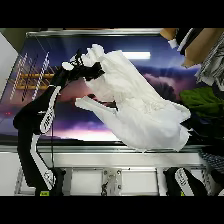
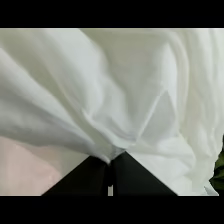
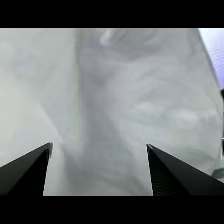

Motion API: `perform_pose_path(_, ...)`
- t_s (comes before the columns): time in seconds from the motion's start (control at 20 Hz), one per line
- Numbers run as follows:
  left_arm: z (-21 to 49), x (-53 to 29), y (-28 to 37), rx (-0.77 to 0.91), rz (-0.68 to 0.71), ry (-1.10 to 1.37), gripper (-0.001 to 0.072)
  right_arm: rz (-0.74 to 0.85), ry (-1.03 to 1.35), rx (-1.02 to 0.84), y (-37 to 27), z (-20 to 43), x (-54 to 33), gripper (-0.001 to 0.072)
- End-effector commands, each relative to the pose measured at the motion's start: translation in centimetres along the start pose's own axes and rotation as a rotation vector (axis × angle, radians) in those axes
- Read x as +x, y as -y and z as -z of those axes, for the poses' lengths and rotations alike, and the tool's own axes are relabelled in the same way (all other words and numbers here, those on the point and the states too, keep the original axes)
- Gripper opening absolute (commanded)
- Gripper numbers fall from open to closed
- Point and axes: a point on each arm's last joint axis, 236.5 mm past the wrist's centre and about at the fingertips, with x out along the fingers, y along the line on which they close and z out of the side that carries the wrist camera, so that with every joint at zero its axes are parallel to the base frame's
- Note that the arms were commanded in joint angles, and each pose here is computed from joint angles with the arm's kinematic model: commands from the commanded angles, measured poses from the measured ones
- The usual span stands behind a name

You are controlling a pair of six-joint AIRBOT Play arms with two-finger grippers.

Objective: Fold the clothes and pants, and hang the long-sleeved shirts on hangers.

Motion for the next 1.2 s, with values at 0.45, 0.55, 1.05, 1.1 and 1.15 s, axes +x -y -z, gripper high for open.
perform_pose_path(0.45,-7.6,-13.5,4.6,0.339,-0.157,0.24,0.0015,-0.231,-0.066,-0.521,-16.6,5.0,5.7,0.0015)
perform_pose_path(0.55,-7.9,-15.8,4.4,0.374,-0.202,0.245,0.0306,-0.313,0.059,-0.53,-22.2,2.8,3.8,0.0015)
perform_pose_path(1.05,10.3,-19.3,-6.8,0.143,-0.44,-0.201,0.0611,-0.021,0.108,-0.427,-13.0,-4.8,0.3,0.0611)
perform_pose_path(1.1,12.8,-19.4,-8.1,0.091,-0.455,-0.238,0.061,0.012,0.107,-0.383,-10.9,-5.5,-0.1,0.0611)
perform_pose_path(1.15,15.2,-19.7,-9.3,0.048,-0.47,-0.271,0.0611,0.03,0.115,-0.329,-9.1,-6.2,-0.5,0.0612)
